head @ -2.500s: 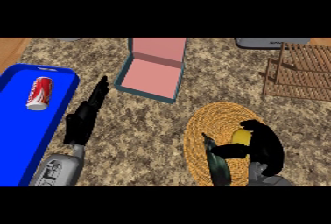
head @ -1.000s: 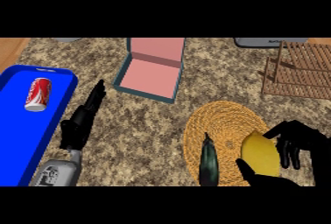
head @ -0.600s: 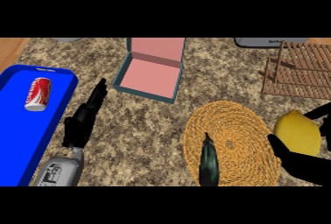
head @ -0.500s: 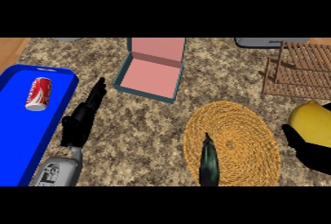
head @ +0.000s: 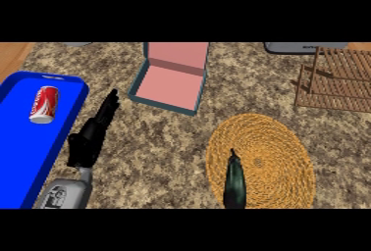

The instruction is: Pick the lemon from the placemat and place it in the tiered shelf

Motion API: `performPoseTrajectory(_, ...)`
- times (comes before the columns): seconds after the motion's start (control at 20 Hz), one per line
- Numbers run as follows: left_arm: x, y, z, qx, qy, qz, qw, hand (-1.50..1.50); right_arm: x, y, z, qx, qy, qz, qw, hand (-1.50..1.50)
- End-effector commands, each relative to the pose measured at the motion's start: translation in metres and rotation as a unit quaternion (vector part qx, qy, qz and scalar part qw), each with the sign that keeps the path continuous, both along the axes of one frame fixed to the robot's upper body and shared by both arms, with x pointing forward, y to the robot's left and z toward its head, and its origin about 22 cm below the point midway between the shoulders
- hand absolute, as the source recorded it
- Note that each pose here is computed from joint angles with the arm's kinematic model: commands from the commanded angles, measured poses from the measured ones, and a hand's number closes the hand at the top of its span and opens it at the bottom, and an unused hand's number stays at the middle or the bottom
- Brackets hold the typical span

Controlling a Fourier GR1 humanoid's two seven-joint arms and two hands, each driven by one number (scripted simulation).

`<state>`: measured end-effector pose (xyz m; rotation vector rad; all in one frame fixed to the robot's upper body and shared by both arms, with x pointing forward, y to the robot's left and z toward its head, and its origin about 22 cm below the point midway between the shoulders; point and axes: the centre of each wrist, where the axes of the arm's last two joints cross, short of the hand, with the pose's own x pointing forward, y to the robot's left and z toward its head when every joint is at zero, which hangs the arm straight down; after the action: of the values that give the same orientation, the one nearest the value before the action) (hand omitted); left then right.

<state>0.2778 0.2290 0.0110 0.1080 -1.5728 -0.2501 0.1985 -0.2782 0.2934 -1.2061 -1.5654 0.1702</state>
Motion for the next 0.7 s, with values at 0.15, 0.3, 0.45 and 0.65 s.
performPoseTrajectory(0.15,0.006,0.009,-0.002,0.001,0.003,-0.006,1.0000,0.00,0.021,-0.017,0.042,-0.004,-0.012,-0.040,0.999,1.50)
performPoseTrajectory(0.3,-0.003,0.009,-0.004,0.005,0.003,-0.001,1.0000,0.00,0.029,-0.051,0.037,0.007,-0.026,-0.064,0.998,1.50)
performPoseTrajectory(0.45,0.008,-0.010,0.007,0.008,0.000,-0.003,1.0000,0.00,0.043,-0.067,0.058,-0.002,-0.042,-0.086,0.995,1.50)
performPoseTrajectory(0.65,0.011,0.009,0.016,0.007,-0.006,-0.008,0.9999,0.00,0.059,-0.064,0.048,-0.031,-0.037,-0.078,0.996,1.50)
